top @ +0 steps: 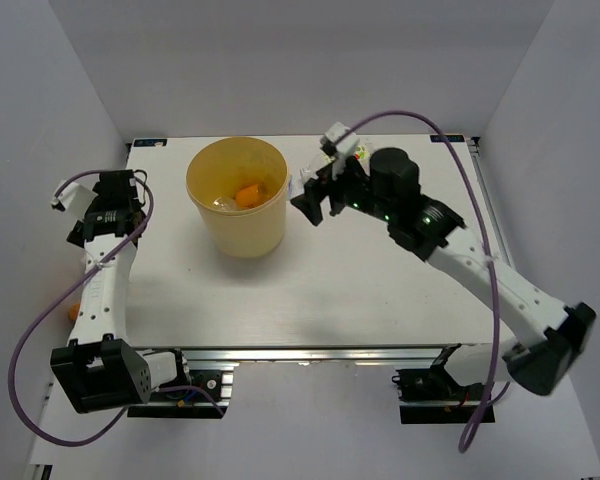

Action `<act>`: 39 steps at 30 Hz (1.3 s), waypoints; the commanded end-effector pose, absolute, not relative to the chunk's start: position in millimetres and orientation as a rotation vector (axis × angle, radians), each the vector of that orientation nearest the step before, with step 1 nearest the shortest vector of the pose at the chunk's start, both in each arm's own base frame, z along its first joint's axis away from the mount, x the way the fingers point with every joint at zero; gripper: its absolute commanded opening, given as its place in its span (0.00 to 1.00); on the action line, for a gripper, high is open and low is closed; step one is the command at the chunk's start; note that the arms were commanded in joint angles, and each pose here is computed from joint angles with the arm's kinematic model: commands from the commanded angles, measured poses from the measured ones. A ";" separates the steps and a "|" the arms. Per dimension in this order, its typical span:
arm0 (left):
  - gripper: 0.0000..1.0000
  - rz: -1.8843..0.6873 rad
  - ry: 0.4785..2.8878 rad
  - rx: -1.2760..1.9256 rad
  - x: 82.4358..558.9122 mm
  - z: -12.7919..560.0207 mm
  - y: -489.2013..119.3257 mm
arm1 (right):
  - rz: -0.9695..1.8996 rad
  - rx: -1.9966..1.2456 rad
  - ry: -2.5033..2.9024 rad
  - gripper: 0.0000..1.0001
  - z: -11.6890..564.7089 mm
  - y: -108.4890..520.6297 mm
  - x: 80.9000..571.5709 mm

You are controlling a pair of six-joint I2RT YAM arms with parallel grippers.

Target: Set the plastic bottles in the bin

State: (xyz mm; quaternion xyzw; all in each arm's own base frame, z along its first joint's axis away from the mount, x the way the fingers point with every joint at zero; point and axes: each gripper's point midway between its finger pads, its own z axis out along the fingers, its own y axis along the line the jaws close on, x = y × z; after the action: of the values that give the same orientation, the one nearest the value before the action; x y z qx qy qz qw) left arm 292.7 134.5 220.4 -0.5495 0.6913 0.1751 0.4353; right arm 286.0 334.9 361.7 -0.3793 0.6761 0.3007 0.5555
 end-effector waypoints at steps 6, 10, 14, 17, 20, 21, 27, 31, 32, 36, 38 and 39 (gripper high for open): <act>0.98 0.685 1.721 -1.373 298.3 208.9 196.3 | 0.573 -0.475 1.643 0.89 331.7 236.5 310.7; 0.98 0.579 1.793 -1.431 311.2 175.3 215.7 | 0.603 -0.429 1.745 0.89 299.4 215.9 319.6; 0.98 0.631 1.806 -1.453 311.1 152.5 225.5 | 0.590 -0.403 1.816 0.89 278.2 203.9 327.5; 0.98 0.724 1.781 -1.464 304.1 148.2 234.9 | 0.578 -0.393 1.847 0.89 263.7 200.5 329.7; 0.98 0.804 1.777 -1.482 300.5 137.3 242.2 | 0.561 -0.384 1.867 0.89 261.2 197.8 333.4; 0.98 0.819 1.800 -1.483 300.6 127.1 242.1 | 0.555 -0.378 1.871 0.89 260.8 196.3 334.8; 0.98 0.883 1.840 -1.513 294.7 92.0 246.5 | 0.543 -0.353 1.873 0.89 253.8 194.4 344.2; 0.98 0.883 1.903 -1.523 295.7 68.6 247.1 | 0.558 -0.358 1.888 0.89 248.7 198.2 347.0; 0.98 0.869 1.915 -1.529 296.6 63.8 245.9 | 0.558 -0.358 1.891 0.89 248.1 198.5 347.7; 0.96 0.827 1.977 -1.562 294.0 44.7 236.3 | 0.544 -0.357 1.915 0.89 242.0 196.8 350.7; 0.90 0.798 1.987 -1.573 292.2 40.7 231.4 | 0.542 -0.350 1.919 0.89 241.2 196.1 351.6; 0.85 0.790 1.986 -1.574 292.0 41.5 229.8 | 0.544 -0.350 1.917 0.89 242.1 196.4 351.4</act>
State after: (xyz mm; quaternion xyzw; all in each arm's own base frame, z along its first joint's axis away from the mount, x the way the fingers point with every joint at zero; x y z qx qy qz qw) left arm 290.0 232.6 36.9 -0.5627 0.7321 0.3078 0.2295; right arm 345.3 195.2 223.2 -0.1547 0.8181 0.2187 0.5088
